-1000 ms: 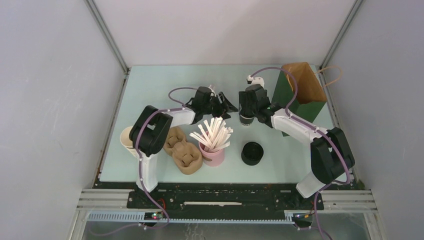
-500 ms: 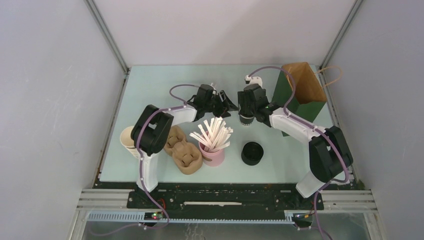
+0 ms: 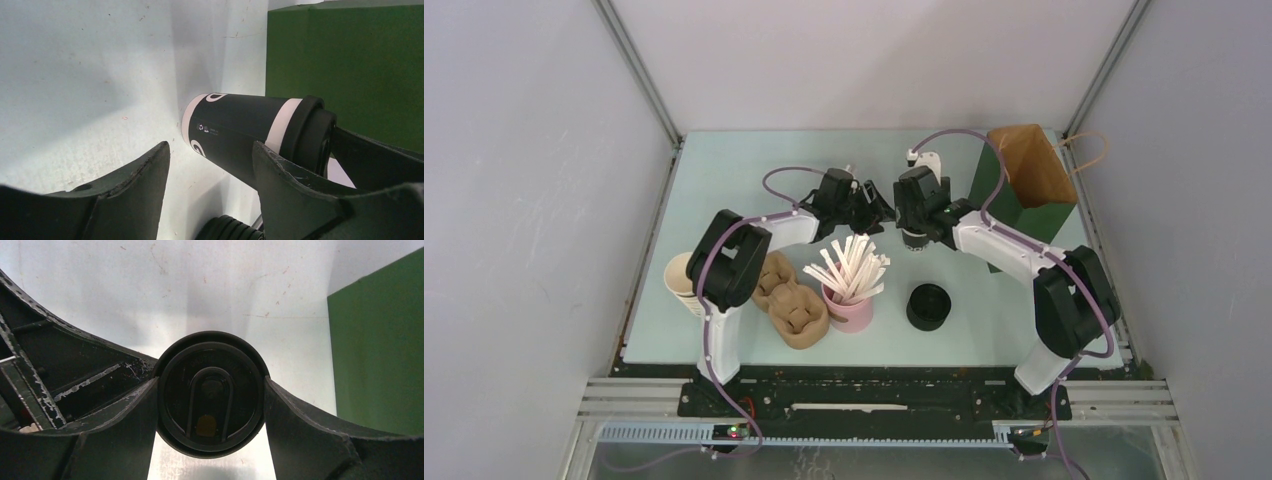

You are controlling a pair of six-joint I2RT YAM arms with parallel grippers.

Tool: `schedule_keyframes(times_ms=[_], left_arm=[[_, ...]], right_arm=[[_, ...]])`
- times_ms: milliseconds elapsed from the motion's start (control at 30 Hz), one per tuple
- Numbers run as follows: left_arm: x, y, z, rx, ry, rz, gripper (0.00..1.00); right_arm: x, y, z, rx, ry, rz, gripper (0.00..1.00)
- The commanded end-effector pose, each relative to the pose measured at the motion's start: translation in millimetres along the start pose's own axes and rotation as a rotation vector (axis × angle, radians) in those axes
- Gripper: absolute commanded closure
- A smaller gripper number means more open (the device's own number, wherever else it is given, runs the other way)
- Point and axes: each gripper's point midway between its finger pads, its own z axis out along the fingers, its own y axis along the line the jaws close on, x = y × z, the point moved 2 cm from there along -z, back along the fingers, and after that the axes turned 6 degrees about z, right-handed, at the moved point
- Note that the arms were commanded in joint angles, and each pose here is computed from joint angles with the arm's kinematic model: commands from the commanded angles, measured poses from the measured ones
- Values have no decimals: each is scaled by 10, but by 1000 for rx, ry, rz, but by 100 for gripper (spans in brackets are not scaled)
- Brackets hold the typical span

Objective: Pack the takeout coffee

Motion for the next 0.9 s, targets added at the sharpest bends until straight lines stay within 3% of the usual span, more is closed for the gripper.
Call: schedule_keyframes(times_ms=[0, 600, 867], left_arm=[[104, -662, -79, 167, 21, 87, 33], [111, -563, -305, 162, 14, 90, 31], [121, -288, -550, 116, 6, 93, 25]], right_arm=[[1346, -485, -39, 184, 458, -246, 26], [1247, -375, -26, 79, 413, -116, 24], [1005, -285, -91, -36, 333, -66, 23]])
